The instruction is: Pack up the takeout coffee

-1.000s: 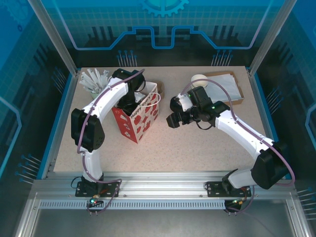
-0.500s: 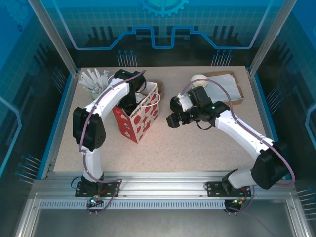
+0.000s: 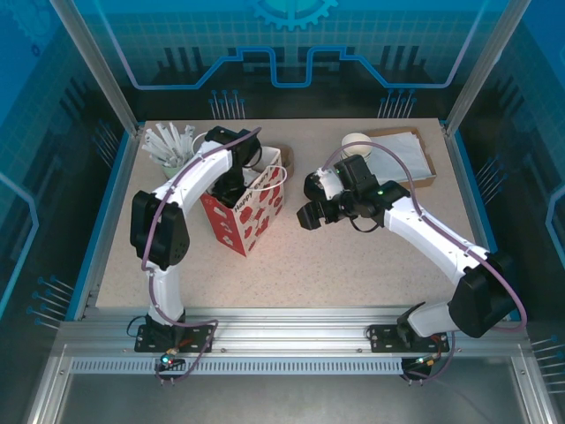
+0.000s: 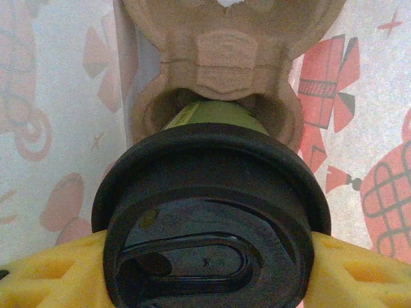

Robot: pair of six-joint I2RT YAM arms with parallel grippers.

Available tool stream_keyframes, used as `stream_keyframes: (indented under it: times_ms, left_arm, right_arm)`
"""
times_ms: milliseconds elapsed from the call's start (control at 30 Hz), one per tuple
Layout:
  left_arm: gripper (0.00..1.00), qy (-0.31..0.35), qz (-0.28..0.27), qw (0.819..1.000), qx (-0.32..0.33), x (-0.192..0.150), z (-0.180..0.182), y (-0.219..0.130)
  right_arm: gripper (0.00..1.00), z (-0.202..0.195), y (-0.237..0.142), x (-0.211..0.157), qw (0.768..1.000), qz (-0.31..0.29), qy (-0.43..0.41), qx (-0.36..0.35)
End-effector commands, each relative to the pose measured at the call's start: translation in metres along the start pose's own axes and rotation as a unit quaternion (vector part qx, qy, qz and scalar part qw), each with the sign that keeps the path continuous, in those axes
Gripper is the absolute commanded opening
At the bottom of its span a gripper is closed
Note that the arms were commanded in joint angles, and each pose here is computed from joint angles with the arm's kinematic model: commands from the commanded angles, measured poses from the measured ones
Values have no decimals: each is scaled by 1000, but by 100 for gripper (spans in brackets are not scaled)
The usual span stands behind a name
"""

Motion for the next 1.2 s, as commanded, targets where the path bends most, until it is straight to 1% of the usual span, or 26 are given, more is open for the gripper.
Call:
stream_keyframes:
  times_ms: [0, 433, 700, 833, 967, 1067, 1167]
  left_arm:
    - [39, 1, 20, 1000, -11, 3, 3, 18]
    - [39, -1, 20, 1000, -14, 17, 5, 39]
    - [40, -2, 36, 999, -19, 26, 8, 62]
    - [45, 0, 24, 1000, -17, 23, 6, 46]
    - [53, 5, -10, 1000, -16, 17, 3, 17]
    - [61, 10, -23, 1000, -18, 11, -1, 2]
    - [67, 11, -34, 999, -16, 6, -2, -10]
  right_arm:
    - [92, 4, 6, -3, 1000, 13, -12, 6]
    - [92, 7, 10, -4, 1000, 19, -13, 7]
    - [92, 7, 10, -8, 1000, 22, -15, 2]
    - [92, 7, 7, -8, 1000, 20, -17, 0]
    - [92, 8, 5, -7, 1000, 17, -18, 1]
    - [92, 8, 5, -7, 1000, 16, -17, 1]
    - [92, 8, 5, -8, 1000, 17, -18, 1]
Point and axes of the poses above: each hand's point on the last joint's axis, 136 mm out from that joint toward the fingers, its own y axis out along the fingers, its own z axis along the line the jaws close on, x = y × z, the point moved 10 cm from there along -y, back along the fingers, and after that the axes turned 11 degrees about y, right-handed, at the moved point
